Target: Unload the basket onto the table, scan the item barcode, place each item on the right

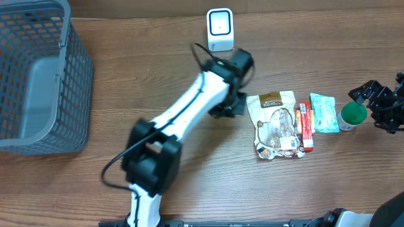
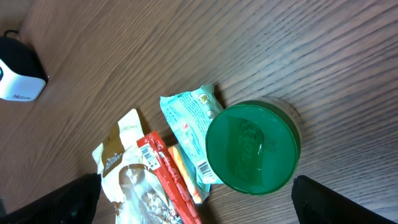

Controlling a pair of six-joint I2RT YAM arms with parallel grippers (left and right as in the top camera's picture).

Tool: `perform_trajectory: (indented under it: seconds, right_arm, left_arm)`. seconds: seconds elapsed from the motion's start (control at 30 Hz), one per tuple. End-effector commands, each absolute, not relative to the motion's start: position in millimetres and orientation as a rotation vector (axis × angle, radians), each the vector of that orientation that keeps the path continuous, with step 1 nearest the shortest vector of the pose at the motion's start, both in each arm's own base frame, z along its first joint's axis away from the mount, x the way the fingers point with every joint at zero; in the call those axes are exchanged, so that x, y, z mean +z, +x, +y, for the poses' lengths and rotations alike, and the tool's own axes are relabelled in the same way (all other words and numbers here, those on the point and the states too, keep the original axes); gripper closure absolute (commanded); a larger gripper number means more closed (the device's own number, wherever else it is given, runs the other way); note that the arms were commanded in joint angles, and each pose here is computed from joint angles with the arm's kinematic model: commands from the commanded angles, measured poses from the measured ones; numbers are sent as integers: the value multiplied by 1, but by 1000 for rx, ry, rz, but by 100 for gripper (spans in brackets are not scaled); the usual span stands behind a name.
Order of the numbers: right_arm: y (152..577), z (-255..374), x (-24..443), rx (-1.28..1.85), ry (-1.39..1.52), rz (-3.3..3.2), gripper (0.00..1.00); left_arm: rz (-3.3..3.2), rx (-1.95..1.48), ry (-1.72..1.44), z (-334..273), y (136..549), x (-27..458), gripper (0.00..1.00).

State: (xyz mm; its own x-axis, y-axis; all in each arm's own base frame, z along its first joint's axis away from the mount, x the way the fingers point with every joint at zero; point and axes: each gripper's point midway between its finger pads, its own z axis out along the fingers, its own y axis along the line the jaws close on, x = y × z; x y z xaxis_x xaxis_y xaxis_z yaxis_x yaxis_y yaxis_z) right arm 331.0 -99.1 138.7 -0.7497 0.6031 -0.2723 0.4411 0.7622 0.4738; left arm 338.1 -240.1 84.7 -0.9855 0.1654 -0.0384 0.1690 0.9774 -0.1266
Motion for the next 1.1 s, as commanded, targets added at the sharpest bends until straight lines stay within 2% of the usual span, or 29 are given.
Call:
perform_trajectory:
  seconds: [0.0, 0.23, 0.53, 0.63, 0.67, 0.7, 1.07]
  right_arm:
    - [333, -101, 148, 518, 772, 2521, 0]
    - [333, -101, 148, 518, 772, 2521, 0]
    - [333, -101, 148, 518, 772, 2521, 0]
    - [333, -101, 148, 518, 772, 2521, 0]
    - [333, -101, 148, 518, 772, 2521, 0]
    - [333, -101, 148, 518, 772, 2521, 0]
    - [333, -101, 148, 518, 772, 2521, 0]
  left_arm:
    - [3007, -72, 159, -191, 358, 124, 96]
    - [3026, 33, -66, -123, 369, 134, 96]
    - [3038, 56, -250, -76, 376, 131, 91]
    - [3057, 68, -271, -66, 373, 130, 73]
    - [3062, 69, -280, -63, 372, 130, 28]
    - [3059, 70, -283, -63, 372, 130, 0]
    - [3050, 64, -281, -64, 375, 131, 0]
